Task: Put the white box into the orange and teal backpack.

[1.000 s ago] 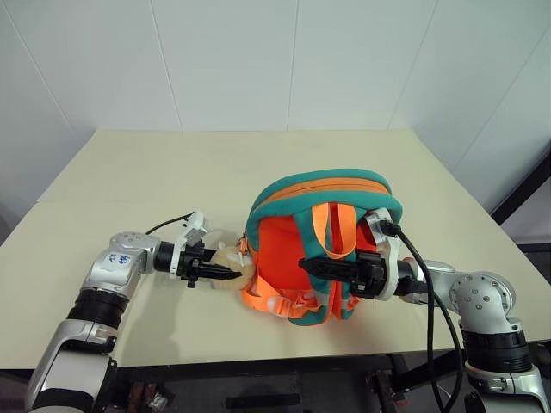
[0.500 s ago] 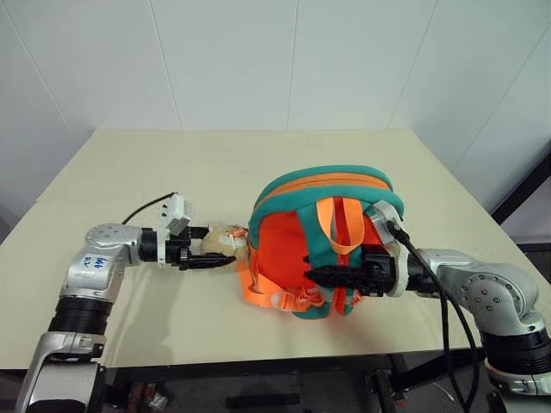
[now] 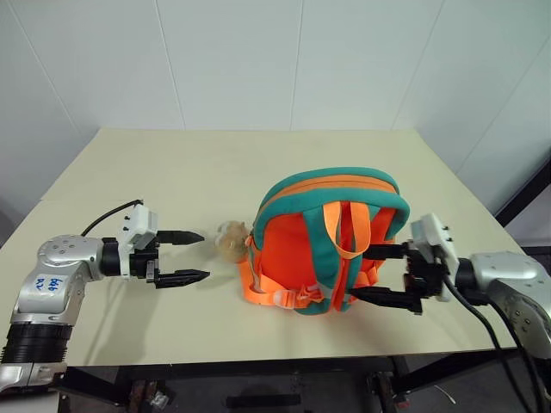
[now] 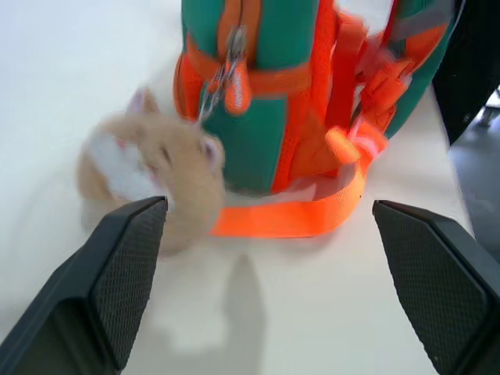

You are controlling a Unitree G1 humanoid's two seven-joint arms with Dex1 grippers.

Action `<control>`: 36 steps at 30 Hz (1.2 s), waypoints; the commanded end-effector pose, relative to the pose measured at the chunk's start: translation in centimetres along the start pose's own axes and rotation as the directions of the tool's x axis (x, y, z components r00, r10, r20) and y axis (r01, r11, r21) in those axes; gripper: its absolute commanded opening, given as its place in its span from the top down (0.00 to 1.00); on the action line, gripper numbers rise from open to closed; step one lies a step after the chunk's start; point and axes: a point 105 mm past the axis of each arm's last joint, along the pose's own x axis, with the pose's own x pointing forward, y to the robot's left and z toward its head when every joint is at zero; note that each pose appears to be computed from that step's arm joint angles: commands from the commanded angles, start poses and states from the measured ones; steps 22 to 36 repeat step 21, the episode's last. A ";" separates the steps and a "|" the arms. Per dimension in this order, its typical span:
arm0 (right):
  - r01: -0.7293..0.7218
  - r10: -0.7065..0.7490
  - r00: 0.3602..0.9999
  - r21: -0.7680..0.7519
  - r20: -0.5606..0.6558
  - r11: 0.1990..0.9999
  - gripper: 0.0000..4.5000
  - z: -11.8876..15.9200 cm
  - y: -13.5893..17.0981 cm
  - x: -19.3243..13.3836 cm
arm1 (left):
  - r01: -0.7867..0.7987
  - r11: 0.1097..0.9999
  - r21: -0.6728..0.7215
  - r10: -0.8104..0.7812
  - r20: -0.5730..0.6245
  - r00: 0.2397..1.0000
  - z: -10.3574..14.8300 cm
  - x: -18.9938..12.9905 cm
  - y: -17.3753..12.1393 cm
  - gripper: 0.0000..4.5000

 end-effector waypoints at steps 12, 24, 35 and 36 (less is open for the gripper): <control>0.115 -0.119 0.993 -0.142 -0.020 0.983 0.01 0.7 -1.8 -6.2 | -0.036 0.995 0.097 0.028 0.077 0.997 0.7 -2.8 -2.0 0.00; 0.088 -0.094 0.995 -0.161 -0.034 0.983 0.01 0.7 -2.4 -5.9 | -0.058 0.991 0.120 0.049 0.073 0.996 0.9 -3.3 -2.3 0.00; 0.088 -0.094 0.995 -0.161 -0.034 0.983 0.01 0.7 -2.4 -5.9 | -0.058 0.991 0.120 0.049 0.073 0.996 0.9 -3.3 -2.3 0.00; 0.088 -0.094 0.995 -0.161 -0.034 0.983 0.01 0.7 -2.4 -5.9 | -0.058 0.991 0.120 0.049 0.073 0.996 0.9 -3.3 -2.3 0.00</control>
